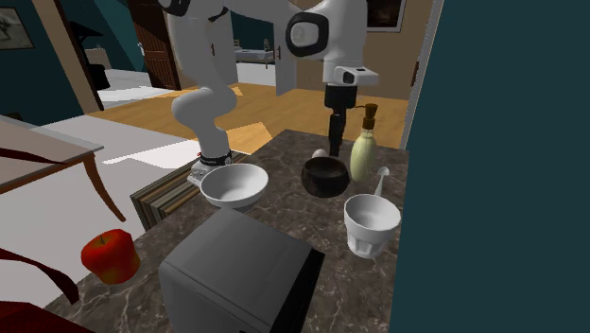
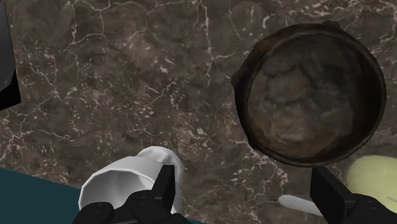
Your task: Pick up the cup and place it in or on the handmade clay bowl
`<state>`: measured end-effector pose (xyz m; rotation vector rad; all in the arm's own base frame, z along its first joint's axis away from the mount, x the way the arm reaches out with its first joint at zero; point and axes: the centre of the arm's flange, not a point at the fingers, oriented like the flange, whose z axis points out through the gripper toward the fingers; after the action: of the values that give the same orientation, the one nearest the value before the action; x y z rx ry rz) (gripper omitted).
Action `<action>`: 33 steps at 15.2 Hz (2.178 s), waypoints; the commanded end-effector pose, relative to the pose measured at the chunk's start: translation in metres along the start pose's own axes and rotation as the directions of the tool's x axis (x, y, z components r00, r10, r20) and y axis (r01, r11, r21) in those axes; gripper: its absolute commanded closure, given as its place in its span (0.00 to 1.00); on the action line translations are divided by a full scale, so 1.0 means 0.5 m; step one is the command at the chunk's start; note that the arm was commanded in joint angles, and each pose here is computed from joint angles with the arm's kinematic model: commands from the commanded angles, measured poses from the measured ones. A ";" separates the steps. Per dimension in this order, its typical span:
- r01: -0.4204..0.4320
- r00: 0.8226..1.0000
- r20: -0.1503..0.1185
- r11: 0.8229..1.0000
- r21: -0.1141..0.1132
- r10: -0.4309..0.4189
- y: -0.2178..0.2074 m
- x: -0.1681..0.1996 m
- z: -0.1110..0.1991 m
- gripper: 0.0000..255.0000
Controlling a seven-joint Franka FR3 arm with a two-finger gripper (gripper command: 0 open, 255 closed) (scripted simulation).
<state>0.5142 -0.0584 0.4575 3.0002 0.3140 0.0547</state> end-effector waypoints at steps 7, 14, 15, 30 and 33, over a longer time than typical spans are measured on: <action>0.004 1.000 -0.001 1.000 -0.029 -0.004 0.090 0.149 0.118 0.00; 0.004 1.000 -0.001 0.999 -0.037 -0.004 0.116 0.188 0.192 0.00; 0.004 1.000 -0.001 0.999 -0.037 -0.004 0.116 0.188 0.202 0.00; 0.004 1.000 -0.001 0.999 -0.037 -0.004 0.117 0.188 0.229 1.00; 0.004 1.000 -0.001 0.999 -0.037 -0.004 0.117 0.188 0.229 1.00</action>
<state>0.6237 -0.1091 0.3536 2.9626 0.3165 0.0618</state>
